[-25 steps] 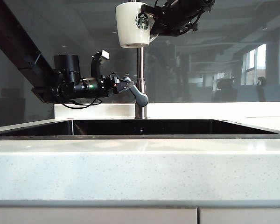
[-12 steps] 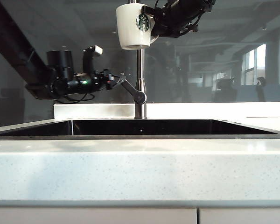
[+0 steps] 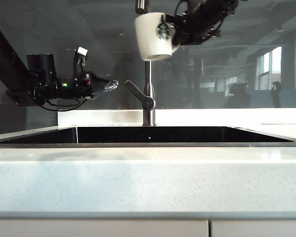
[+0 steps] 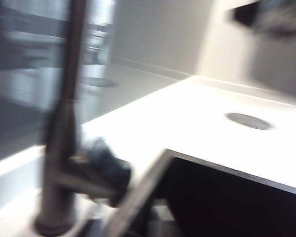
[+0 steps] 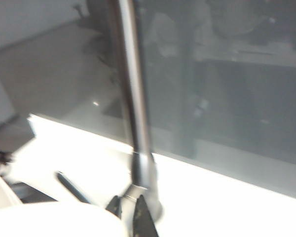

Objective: Pick up the mug next to the sink, go to the faucet to get some water, pour the water into the sink, and finally put the mug back to its place.

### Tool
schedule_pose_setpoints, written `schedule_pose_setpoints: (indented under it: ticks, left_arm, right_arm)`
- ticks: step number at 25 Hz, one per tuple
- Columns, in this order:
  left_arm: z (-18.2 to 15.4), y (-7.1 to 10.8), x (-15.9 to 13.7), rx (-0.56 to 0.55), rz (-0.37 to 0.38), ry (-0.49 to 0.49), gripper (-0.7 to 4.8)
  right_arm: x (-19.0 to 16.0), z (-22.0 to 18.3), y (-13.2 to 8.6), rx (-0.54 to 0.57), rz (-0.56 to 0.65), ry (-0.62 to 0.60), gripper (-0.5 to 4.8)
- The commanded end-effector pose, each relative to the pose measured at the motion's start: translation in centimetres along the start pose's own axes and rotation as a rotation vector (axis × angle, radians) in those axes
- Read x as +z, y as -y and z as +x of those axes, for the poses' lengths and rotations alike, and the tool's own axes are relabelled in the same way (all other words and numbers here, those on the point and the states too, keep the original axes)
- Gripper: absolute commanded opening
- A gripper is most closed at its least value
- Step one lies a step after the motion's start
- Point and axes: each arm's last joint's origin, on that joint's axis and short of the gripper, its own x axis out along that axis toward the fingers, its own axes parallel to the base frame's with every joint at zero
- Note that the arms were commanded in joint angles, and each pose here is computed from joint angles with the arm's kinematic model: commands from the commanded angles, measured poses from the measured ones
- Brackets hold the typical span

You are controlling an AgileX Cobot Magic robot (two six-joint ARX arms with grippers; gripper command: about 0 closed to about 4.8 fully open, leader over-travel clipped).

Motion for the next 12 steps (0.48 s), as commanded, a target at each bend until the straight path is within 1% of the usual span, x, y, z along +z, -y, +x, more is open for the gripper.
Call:
schedule_pose_setpoints:
  ticks: [1, 5, 7, 8, 10, 12]
  left_arm:
    - [-0.7, 0.3, 1.0, -0.063, -0.040, -0.005, -0.06]
    - [-0.6, 0.4, 1.1, -0.069, -0.036, -0.004, -0.06]
    - [-0.6, 0.4, 1.0, -0.070, -0.038, -0.004, -0.06]
    - [-0.6, 0.4, 1.0, -0.071, -0.040, -0.005, -0.06]
    - [-0.6, 0.4, 1.0, -0.076, -0.054, -0.009, -0.06]
    - [-0.6, 0.4, 1.0, -0.077, -0.068, -0.010, -0.06]
  right_arm:
    - [2.2, -2.0, 1.1, -0.048, -0.193, 0.014, -0.05]
    - [2.4, -3.0, 1.5, -0.182, -0.461, -0.088, -0.05]
    - [2.6, -3.3, 1.4, -0.221, -0.575, -0.119, -0.05]
    - [2.9, -3.6, 0.8, -0.264, -0.694, -0.144, -0.05]
    - [3.2, -3.8, 0.0, -0.324, -0.839, -0.183, -0.05]
    - [3.2, -3.8, -0.6, -0.357, -0.932, -0.215, -0.05]
